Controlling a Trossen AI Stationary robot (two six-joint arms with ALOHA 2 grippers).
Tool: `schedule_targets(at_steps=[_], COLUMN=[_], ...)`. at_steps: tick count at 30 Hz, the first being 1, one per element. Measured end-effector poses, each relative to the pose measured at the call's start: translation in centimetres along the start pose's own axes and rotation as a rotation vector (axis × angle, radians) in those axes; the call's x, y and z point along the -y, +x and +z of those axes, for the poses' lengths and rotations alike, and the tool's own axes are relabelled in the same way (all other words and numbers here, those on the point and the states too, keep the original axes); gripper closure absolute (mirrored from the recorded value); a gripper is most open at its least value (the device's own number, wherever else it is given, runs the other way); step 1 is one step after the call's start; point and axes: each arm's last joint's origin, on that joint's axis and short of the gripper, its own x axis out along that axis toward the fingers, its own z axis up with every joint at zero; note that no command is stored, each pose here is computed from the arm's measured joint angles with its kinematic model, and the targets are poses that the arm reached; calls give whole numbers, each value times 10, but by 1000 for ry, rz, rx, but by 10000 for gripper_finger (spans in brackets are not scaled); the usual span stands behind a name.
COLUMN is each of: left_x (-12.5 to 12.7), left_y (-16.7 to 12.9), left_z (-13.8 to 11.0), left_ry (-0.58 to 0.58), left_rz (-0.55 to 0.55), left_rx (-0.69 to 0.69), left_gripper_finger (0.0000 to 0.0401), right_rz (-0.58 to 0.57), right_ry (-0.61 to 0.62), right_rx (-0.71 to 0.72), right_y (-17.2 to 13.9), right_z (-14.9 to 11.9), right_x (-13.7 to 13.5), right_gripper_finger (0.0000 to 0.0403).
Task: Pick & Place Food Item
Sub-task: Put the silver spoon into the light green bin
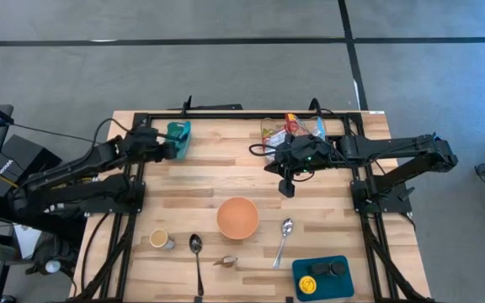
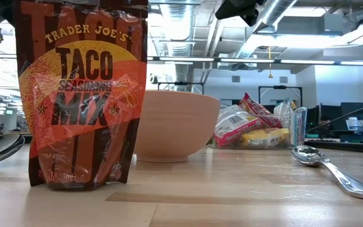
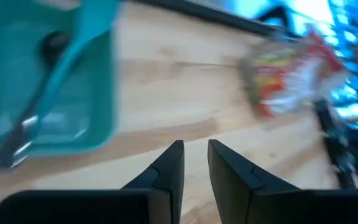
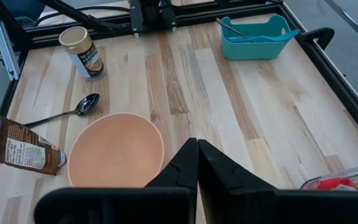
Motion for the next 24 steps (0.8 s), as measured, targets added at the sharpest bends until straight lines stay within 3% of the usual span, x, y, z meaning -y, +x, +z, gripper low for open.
schedule_targets(at_steps=[10, 15, 24], left_x=[44, 64, 71], left_y=[-11, -23, -28], left_z=[-6, -8, -14], left_ry=[380, 494, 535], left_rz=[-411, -636, -706], left_rx=[95, 185, 185], left_gripper_finger=[335, 335, 335], right_rz=[-39, -64, -100], right_ry=[151, 174, 199], right_rx=[5, 8, 9], right_y=[1, 2, 2], right_z=[2, 3, 4], right_x=[13, 22, 34], right_gripper_finger=[403, 403, 403])
